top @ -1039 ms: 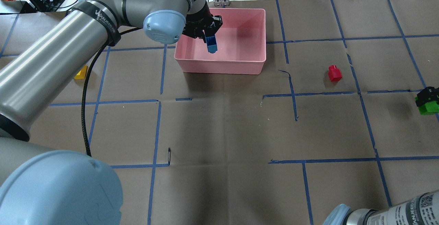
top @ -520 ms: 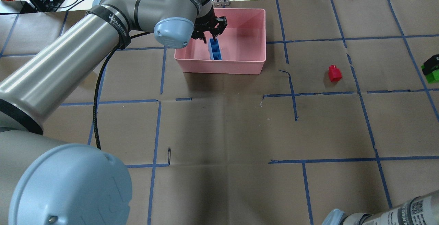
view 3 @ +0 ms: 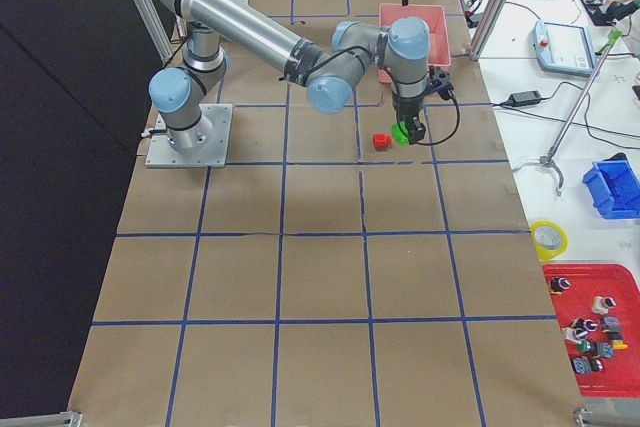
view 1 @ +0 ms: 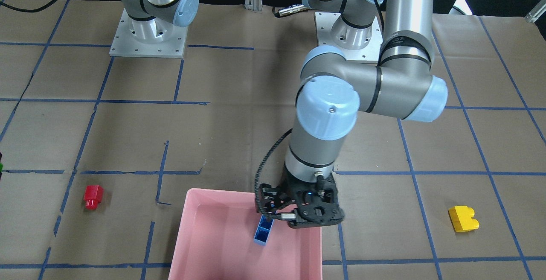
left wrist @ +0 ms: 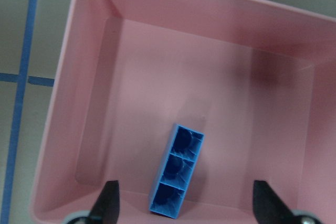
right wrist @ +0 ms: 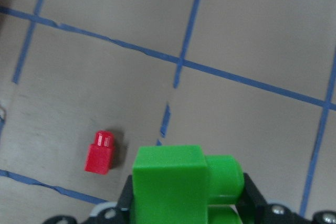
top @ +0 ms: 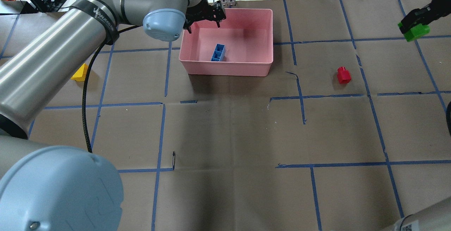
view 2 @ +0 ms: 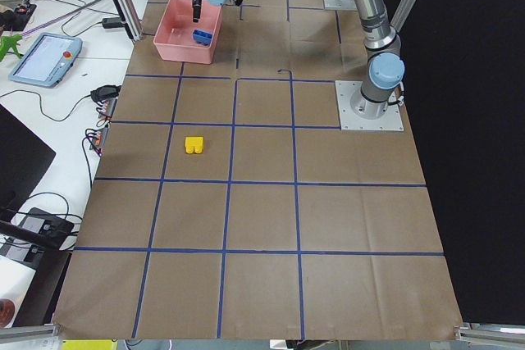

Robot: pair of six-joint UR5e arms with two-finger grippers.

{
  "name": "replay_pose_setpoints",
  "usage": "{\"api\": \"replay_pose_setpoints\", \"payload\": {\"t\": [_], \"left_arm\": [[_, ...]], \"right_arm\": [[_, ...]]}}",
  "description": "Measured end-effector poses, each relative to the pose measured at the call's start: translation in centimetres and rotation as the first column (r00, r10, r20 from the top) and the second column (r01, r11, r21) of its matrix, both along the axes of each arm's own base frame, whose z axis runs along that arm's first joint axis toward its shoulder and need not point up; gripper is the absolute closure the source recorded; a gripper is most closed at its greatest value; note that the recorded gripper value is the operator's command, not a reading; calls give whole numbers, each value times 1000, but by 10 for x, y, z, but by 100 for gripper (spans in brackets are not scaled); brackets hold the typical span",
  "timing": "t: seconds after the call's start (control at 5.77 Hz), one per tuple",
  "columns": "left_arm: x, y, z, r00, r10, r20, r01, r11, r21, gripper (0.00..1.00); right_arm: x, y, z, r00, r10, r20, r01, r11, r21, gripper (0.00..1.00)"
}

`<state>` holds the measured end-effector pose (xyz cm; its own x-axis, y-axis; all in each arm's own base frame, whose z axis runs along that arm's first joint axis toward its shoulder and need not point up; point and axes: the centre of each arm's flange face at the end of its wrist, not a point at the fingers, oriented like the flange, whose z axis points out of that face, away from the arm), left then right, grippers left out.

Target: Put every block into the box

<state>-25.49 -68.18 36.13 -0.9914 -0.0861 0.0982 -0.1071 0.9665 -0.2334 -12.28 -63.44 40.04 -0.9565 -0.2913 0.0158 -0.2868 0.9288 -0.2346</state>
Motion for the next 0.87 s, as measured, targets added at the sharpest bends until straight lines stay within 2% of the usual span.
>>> {"api": "replay_pose_setpoints", "payload": {"t": [0.17,0.35,0.52,0.69,0.87], "left_arm": [[53,-2,23,999,-36,24,35,999,21,1],[104,-2,37,996,-77,45,75,996,43,1],[159,-3,44,988,-138,69,133,989,64,1],[220,-4,45,980,-178,87,171,981,87,1],[278,-2,43,980,-179,91,168,979,114,1]], "right_arm": [[55,-12,8,995,28,95,-25,999,-29,77],[113,-21,8,974,74,215,-64,997,-54,78],[177,-29,2,932,104,348,-87,994,-63,78],[235,-40,-4,893,105,437,-83,994,-69,78],[289,-54,-15,871,116,478,-79,992,-97,76]]}}
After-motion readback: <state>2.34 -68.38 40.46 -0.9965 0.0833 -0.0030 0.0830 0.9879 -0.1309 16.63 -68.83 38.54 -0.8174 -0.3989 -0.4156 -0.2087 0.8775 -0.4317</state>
